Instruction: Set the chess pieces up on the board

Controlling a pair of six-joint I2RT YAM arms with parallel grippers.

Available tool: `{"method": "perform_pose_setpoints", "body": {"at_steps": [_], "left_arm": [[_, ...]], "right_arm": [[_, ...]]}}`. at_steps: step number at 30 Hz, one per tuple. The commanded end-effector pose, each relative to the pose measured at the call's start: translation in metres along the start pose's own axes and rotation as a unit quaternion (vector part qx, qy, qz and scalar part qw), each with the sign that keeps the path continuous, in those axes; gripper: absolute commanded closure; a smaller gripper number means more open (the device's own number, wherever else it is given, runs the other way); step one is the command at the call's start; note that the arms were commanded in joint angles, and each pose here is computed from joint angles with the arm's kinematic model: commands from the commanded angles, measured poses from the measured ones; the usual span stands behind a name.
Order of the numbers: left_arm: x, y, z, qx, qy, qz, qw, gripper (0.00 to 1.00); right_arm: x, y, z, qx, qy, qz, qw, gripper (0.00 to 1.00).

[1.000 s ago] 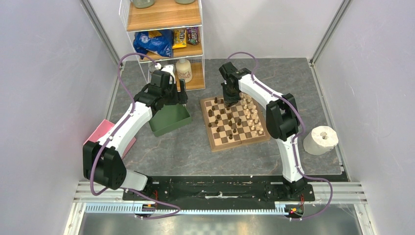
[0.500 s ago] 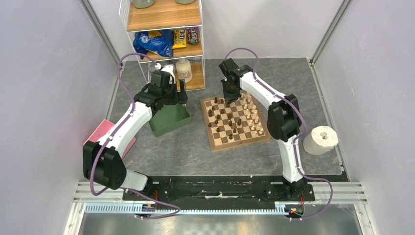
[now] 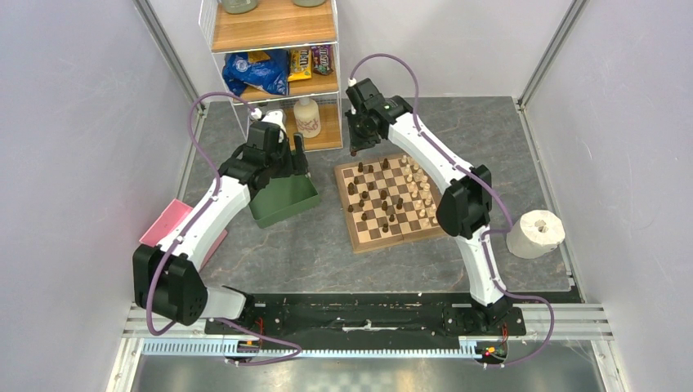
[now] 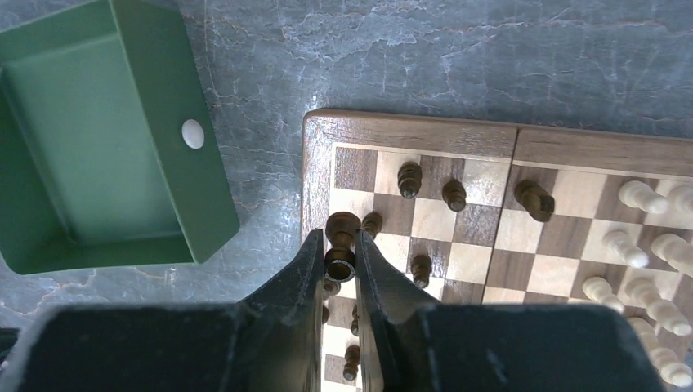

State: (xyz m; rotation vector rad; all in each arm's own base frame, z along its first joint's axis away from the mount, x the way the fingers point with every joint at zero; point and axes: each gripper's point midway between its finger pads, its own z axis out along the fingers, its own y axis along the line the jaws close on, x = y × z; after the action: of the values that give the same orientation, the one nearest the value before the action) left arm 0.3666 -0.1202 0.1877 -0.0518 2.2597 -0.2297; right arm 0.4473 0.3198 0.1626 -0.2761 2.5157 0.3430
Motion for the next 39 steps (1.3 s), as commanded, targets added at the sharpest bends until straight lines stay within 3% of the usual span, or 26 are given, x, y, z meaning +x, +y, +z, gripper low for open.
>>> {"method": "perform_pose_setpoints", "body": {"at_steps": [1, 13, 39], "left_arm": [[-0.015, 0.004, -0.006, -0.008, -0.034, -0.02, 0.999, 0.11], [-0.011, 0.005, -0.005, -0.001, -0.027, -0.019, 0.999, 0.11], [-0.006, 0.004, -0.001, 0.005, -0.017, -0.022, 1.0, 0.11]], "right_arm": [[0.008, 0.006, 0.013, -0.001, 0.017, -0.014, 1.0, 0.84], [0.021, 0.015, 0.051, -0.002, 0.039, -0.027, 0.999, 0.84], [0.042, 0.008, 0.083, 0.012, 0.067, -0.038, 0.997, 0.82]]}}
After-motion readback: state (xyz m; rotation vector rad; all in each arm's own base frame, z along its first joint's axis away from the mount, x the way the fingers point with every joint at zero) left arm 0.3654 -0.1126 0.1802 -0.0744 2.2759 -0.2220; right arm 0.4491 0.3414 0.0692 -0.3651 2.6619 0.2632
